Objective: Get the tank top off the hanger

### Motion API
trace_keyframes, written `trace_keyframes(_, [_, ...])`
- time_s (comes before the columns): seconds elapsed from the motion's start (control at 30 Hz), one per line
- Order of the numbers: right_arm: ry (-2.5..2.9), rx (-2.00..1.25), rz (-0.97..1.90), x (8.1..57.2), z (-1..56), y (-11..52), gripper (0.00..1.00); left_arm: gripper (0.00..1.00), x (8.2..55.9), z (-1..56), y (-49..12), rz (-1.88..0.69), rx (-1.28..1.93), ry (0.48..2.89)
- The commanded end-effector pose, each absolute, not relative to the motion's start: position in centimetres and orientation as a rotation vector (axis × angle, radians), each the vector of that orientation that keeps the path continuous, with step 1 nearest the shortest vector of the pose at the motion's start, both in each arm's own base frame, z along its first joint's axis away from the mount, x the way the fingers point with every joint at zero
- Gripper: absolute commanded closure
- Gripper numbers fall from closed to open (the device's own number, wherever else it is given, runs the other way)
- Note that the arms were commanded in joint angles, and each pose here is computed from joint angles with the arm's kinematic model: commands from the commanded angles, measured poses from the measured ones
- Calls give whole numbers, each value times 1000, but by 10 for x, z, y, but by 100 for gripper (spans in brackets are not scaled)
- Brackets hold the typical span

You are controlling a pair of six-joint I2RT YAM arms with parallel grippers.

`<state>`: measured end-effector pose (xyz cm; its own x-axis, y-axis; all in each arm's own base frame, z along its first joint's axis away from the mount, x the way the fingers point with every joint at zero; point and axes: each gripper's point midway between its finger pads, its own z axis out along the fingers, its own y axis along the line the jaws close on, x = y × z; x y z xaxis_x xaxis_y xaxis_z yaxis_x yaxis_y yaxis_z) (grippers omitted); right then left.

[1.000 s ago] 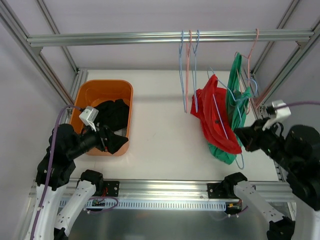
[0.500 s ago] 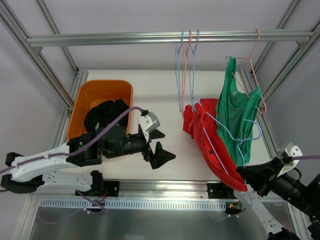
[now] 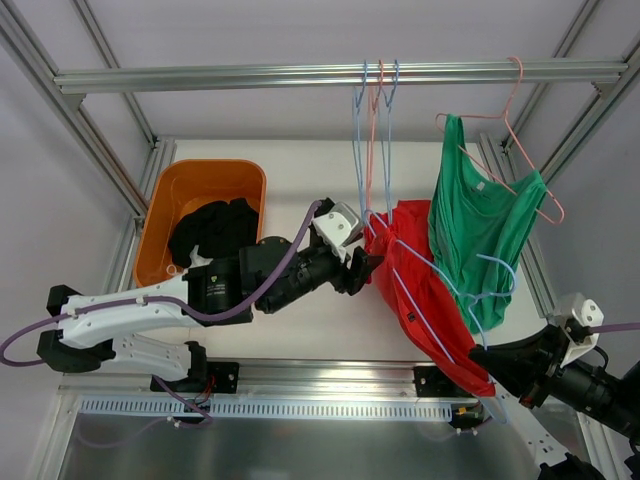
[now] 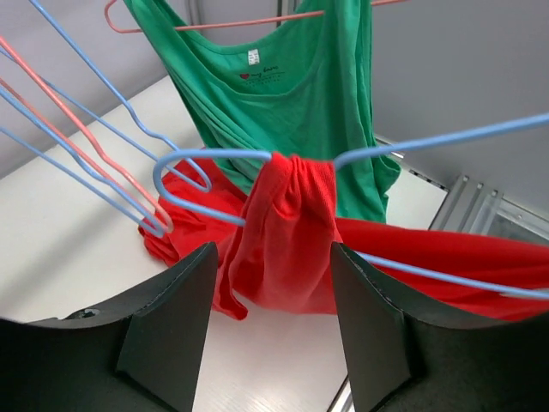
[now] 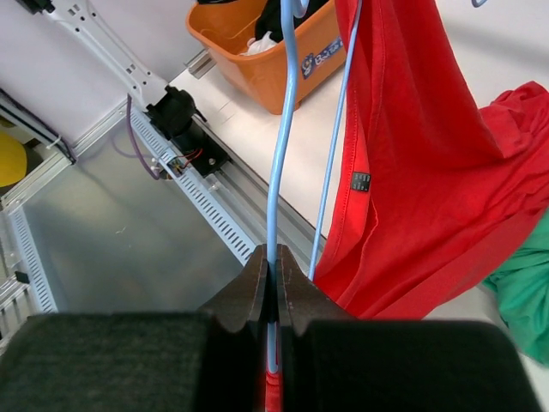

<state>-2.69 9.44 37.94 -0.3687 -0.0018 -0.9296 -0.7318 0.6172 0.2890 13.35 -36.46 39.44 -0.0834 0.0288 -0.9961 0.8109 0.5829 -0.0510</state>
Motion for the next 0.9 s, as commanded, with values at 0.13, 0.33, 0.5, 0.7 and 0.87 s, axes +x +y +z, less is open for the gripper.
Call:
trace_keyframes(0.13, [1913,-655,1004,-54,363,105,100,49,142,433,-375,-763,679,1425])
trace_keyframes(0.33, [1881,-664,1015,-54,372,108,100,68,146,422,-383,-755,690,1445])
trace_keyframes(0.5, [1873,-663,1011,-53,373,109,100,100,148,416,-379,-773,663,1471])
trace_keyframes(0.7, [1883,-650,983,-49,367,106,100,100,173,417,-345,-659,432,1533])
trace_keyframes(0.87, [1930,-675,1013,-47,354,108,100,100,192,415,-282,-571,115,1558])
